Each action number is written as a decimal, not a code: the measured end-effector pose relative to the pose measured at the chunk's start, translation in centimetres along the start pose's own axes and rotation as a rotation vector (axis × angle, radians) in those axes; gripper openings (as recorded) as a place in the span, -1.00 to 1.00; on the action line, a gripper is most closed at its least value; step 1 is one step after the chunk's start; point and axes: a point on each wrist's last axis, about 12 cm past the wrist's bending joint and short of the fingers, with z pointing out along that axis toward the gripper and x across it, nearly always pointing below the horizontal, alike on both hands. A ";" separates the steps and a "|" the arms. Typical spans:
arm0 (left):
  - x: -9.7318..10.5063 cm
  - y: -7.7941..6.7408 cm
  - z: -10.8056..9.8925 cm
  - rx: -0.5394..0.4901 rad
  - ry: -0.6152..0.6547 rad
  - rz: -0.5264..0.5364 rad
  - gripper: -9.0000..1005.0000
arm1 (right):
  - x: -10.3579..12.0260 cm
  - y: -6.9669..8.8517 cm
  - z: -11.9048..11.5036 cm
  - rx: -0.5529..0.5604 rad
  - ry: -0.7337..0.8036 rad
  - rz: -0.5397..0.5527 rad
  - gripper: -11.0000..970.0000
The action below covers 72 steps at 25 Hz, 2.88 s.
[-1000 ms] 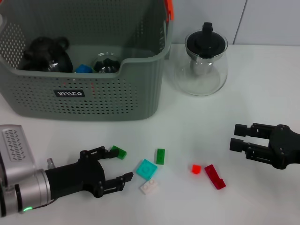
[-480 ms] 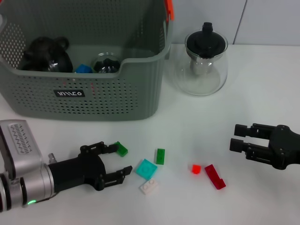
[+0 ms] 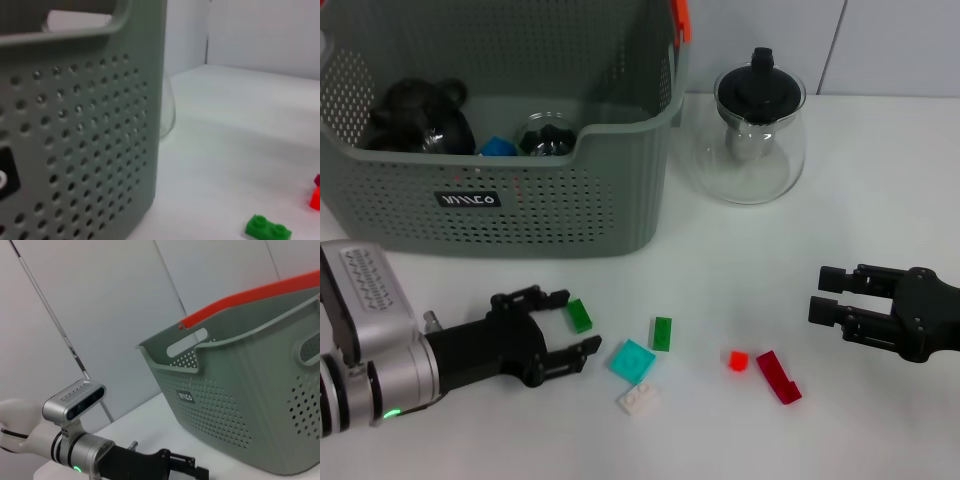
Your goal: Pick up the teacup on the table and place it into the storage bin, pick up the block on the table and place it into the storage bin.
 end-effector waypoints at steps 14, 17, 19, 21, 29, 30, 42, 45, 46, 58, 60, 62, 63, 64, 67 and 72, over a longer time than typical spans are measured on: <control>-0.5 0.5 0.5 -0.016 0.003 0.044 0.48 | 0.1 0.0 0.0 0.001 0.000 0.001 0.21; -0.3 0.5 0.8 -0.025 0.023 0.041 0.47 | 0.1 0.0 0.0 0.001 0.000 0.001 0.21; -0.2 0.5 0.9 -0.027 0.029 0.037 0.47 | 0.0 0.0 0.0 0.000 0.001 0.001 0.21; -0.2 0.5 1.0 -0.027 0.031 0.036 0.47 | 0.0 0.0 0.0 -0.001 0.001 0.000 0.21; -0.2 0.4 1.1 -0.017 0.037 0.045 0.39 | 0.1 0.0 0.0 0.001 0.000 0.001 0.21; -0.2 0.4 1.2 -0.016 0.037 0.044 0.38 | 0.1 0.0 0.0 0.001 0.000 0.001 0.21; -0.8 0.9 0.4 -0.015 0.004 0.009 -0.14 | 0.0 0.0 -0.1 0.001 -0.001 0.001 0.21; -1.6 1.2 -1.6 0.032 -0.046 -0.019 -0.16 | 0.0 0.0 -0.1 0.002 -0.003 0.001 0.21; -2.0 1.4 -2.5 0.054 -0.068 -0.017 -0.17 | 0.0 0.0 -0.1 0.002 -0.003 0.001 0.21; -9.5 4.6 -11.9 0.063 -0.482 0.081 -0.17 | 0.0 0.0 0.0 -0.001 0.001 0.001 0.21; -10.7 5.9 -12.0 0.004 -0.529 0.059 -0.17 | 0.0 0.0 0.1 -0.001 0.001 0.000 0.21; -11.8 7.5 -11.4 -0.068 -0.534 -0.010 -0.17 | 0.0 0.0 0.1 -0.002 0.001 0.001 0.21; -12.2 8.2 -10.9 -0.099 -0.517 -0.046 -0.17 | 0.1 0.0 0.1 -0.002 0.001 0.001 0.21; -12.4 9.2 -10.2 -0.140 -0.481 -0.099 -0.17 | 0.1 0.1 0.1 -0.002 0.000 0.002 0.21; -12.6 11.0 -8.3 -0.216 -0.351 -0.200 -0.17 | 0.1 0.1 0.1 -0.002 0.000 0.002 0.21; -12.1 12.2 -5.4 -0.298 -0.154 -0.220 -0.17 | -0.2 0.0 0.3 -0.008 0.000 -0.004 0.21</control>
